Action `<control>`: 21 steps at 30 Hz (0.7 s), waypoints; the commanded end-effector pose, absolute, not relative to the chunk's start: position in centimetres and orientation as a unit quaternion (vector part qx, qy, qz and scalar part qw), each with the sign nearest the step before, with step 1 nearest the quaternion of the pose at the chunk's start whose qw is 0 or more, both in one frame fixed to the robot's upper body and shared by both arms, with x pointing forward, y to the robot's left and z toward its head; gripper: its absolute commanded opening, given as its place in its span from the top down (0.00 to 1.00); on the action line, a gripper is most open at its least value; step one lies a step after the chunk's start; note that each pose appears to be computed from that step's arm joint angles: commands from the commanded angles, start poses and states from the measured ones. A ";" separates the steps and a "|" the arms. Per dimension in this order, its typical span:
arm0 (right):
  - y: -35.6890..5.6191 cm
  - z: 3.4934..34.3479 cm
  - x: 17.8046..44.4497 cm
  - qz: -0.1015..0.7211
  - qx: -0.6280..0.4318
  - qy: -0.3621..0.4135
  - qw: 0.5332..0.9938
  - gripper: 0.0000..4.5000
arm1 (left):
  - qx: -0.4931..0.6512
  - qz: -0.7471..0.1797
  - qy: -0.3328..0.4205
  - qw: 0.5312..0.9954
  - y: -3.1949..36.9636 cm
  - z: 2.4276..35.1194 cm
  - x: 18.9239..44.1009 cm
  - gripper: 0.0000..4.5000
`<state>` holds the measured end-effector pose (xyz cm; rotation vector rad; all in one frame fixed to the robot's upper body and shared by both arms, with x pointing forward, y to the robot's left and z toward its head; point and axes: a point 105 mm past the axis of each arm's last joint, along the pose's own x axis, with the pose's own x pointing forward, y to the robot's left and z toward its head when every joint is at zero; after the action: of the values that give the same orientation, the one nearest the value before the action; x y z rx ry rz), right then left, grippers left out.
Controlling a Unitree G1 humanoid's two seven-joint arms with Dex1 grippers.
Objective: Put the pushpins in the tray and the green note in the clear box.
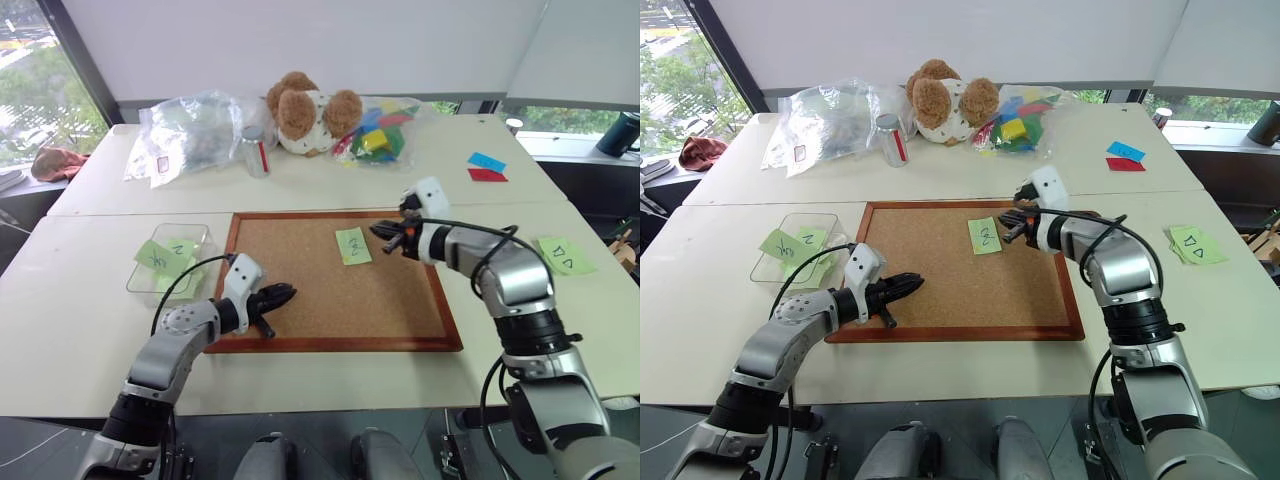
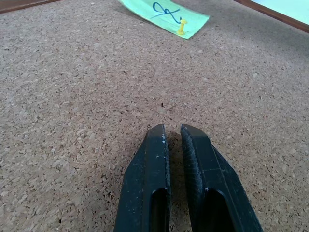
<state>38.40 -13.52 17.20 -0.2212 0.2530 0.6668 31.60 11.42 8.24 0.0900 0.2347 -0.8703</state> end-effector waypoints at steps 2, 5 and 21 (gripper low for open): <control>-16.3 20.4 38.7 0.282 -0.109 0.083 0.950 0.99 | 0.038 -0.415 0.157 0.896 12.0 6.4 31.0 0.90; -19.7 20.4 39.5 0.222 -0.111 0.089 0.964 0.99 | 0.037 -0.416 0.155 0.895 11.9 6.4 31.1 0.90; -27.3 15.3 41.6 0.110 -0.099 0.159 0.976 0.99 | 0.038 -0.418 0.151 0.895 11.9 6.6 31.3 0.90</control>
<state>41.08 -27.54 14.32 -0.1846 0.3582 0.2164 31.72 11.44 8.26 0.0865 0.2387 -0.8800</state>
